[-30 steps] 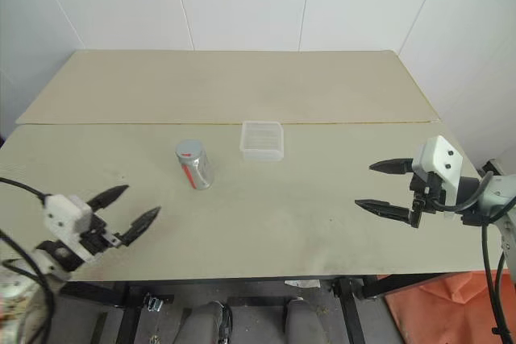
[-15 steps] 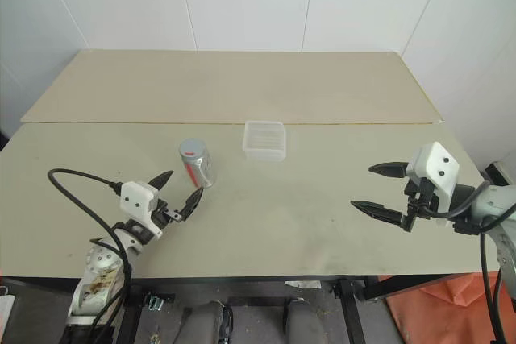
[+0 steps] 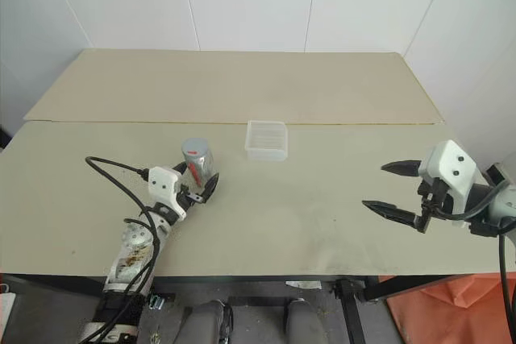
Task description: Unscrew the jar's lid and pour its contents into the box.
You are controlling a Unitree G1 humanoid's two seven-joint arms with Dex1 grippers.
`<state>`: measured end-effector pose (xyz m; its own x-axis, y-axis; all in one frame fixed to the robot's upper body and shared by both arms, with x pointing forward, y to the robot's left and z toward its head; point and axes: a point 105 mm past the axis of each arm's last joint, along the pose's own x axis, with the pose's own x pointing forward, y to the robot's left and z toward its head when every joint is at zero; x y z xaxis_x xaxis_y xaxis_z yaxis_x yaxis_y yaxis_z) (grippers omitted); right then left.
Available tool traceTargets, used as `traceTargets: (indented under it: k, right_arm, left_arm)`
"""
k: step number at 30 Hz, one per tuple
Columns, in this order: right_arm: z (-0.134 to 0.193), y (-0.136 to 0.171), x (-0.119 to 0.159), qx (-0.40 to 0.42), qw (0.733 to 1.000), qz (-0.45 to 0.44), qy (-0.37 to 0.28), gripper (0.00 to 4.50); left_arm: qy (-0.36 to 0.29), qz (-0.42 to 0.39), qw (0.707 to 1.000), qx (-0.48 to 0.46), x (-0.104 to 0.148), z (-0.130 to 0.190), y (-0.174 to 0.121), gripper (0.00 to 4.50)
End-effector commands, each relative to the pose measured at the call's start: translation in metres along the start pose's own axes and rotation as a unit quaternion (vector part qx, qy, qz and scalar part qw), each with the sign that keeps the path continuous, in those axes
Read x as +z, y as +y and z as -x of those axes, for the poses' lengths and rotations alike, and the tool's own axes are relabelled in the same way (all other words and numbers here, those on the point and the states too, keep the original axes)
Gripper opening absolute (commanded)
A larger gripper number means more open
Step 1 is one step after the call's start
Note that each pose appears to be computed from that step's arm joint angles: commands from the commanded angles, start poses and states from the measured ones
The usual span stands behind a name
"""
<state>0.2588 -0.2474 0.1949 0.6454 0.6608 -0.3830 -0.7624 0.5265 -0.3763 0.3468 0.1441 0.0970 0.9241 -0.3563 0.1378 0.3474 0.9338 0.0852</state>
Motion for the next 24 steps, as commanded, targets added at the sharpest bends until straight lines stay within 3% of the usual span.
traceTargets:
  k: [1,9,12,18,24]
  right_arm:
    - [0.005,-0.006,0.011,-0.014,1.000,0.026,-0.008,4.50]
    - [0.002,-0.003,0.007,-0.016,1.000,0.025,-0.005,4.50]
    - [0.002,-0.002,0.006,-0.019,1.000,0.023,-0.007,4.50]
    - [0.002,0.000,0.007,-0.025,0.999,0.021,-0.010,4.50]
    - [-0.019,0.008,0.031,-0.027,0.997,0.017,-0.073,4.50]
  left_arm:
    - [-0.045,-0.009,0.999,0.017,0.020,-0.007,0.004,4.48]
    - [-0.030,-0.017,0.999,0.006,0.018,-0.014,0.002,4.48]
    - [-0.030,-0.006,1.000,0.002,0.018,-0.016,0.001,3.93]
    - [-0.032,0.003,0.999,-0.008,0.022,-0.020,-0.001,2.02]
    - [-0.028,0.004,0.999,-0.025,0.024,-0.020,-0.005,1.94]
